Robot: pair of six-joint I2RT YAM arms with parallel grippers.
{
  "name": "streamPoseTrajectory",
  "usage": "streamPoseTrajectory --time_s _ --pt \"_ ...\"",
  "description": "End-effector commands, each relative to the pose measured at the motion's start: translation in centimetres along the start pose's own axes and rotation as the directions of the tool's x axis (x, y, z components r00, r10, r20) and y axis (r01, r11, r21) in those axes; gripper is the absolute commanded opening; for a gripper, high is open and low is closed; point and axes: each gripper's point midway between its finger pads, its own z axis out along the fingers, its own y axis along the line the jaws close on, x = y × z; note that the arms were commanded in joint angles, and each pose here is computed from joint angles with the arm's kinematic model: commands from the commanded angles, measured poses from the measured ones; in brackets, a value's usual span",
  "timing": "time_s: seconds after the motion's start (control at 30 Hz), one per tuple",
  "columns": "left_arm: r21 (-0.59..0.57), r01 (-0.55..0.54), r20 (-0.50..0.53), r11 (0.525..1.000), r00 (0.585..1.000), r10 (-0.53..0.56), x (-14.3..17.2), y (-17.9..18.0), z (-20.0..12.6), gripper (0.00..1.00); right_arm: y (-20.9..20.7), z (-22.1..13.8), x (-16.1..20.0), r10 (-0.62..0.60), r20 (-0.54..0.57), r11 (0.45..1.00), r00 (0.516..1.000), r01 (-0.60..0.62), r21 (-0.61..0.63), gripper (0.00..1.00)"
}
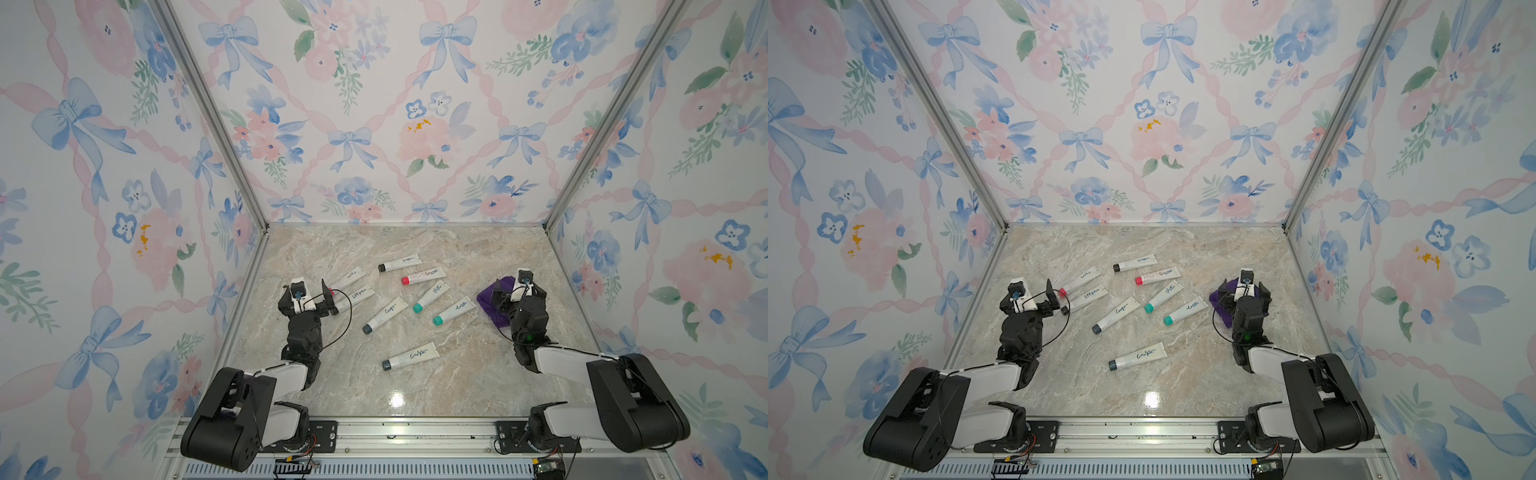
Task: Wipe the surface of the toothpaste tube
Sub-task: Move the toothpaste to the center of the board.
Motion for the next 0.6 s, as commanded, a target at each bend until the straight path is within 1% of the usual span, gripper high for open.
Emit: streamPoseTrajectory --time_s 0.0,0.07,0.1,0.13,0.17,0.2,0.23,0.27,0.3,0.33,0.37,0.43,0.5,0.53,0.57 --pt "-0.184 0.038 -0.069 0.982 0.996 -0.051 -0.9 2.2 0.0 0.98 0.2 -1.1 -3.4 -0.025 0.024 0.999 0.999 0.024 0.046 0.99" --pt "-0.221 0.056 -0.116 0.974 0.99 -0.083 -1.9 2.3 0.4 0.98 -0.1 -1.6 -6.2 0.059 0.018 0.998 0.998 -0.06 0.034 0.99" --pt "-0.226 0.048 -0.16 0.973 0.983 -0.085 -2.3 2.0 0.8 0.98 -0.4 -1.9 -7.1 0.119 -0.01 0.993 0.993 -0.119 0.021 0.99" --pt "-0.215 0.031 -0.214 0.976 0.974 -0.078 -2.3 1.4 1.2 0.98 -0.9 -2.3 -7.7 0.215 -0.04 0.977 0.976 -0.215 0.008 0.99" --pt "-0.189 0.015 -0.256 0.982 0.964 -0.064 -2.5 0.6 1.6 0.98 -1.5 -2.4 -7.9 0.321 -0.061 0.947 0.945 -0.322 -0.01 0.99" --pt "-0.16 0.004 -0.295 0.987 0.954 -0.051 -2.5 -0.3 2.0 0.98 -1.8 -2.6 -7.7 0.438 -0.094 0.895 0.894 -0.443 -0.042 0.99" --pt "-0.154 0.009 -0.33 0.988 0.942 -0.06 -2.0 -0.9 2.2 0.98 -2.8 -3.0 -6.8 0.542 -0.122 0.837 0.832 -0.547 -0.008 0.99" --pt "-0.142 0.039 -0.346 0.989 0.934 -0.086 -2.4 -1.7 2.7 0.98 -3.9 -3.4 -5.9 0.607 -0.142 0.793 0.782 -0.609 0.037 0.99" --pt "-0.133 0.061 -0.379 0.989 0.919 -0.108 -2.1 -2.2 3.0 0.98 -3.8 -3.7 -5.5 0.644 -0.169 0.758 0.746 -0.652 0.011 0.99" --pt "-0.138 0.085 -0.402 0.987 0.906 -0.134 -1.8 -2.4 3.2 0.98 -3.1 -3.8 -6.0 0.635 -0.187 0.754 0.75 -0.654 -0.065 0.99" --pt "-0.137 0.106 -0.426 0.985 0.891 -0.155 -1.6 -2.6 3.6 0.98 -2.8 -3.9 -6.2 0.608 -0.205 0.767 0.767 -0.634 -0.102 0.99" --pt "-0.128 0.16 -0.45 0.979 0.87 -0.201 -1.5 -2.9 4.0 0.98 -2.7 -4.0 -5.8 0.595 -0.254 0.775 0.763 -0.628 -0.07 0.99" --pt "-0.149 0.24 -0.443 0.959 0.851 -0.282 -1.6 -2.5 3.7 0.98 -2.7 -3.8 -5.1 0.606 -0.28 0.768 0.744 -0.639 -0.036 0.99" --pt "-0.143 0.284 -0.433 0.948 0.844 -0.317 -2.1 -2.4 3.6 0.98 -2.6 -3.8 -4.8 0.605 -0.284 0.769 0.744 -0.639 -0.034 0.99" --pt "-0.135 0.3 -0.428 0.944 0.842 -0.328 -2.4 -2.4 3.6 0.98 -2.5 -3.8 -4.6 0.624 -0.293 0.752 0.725 -0.658 -0.027 0.99"
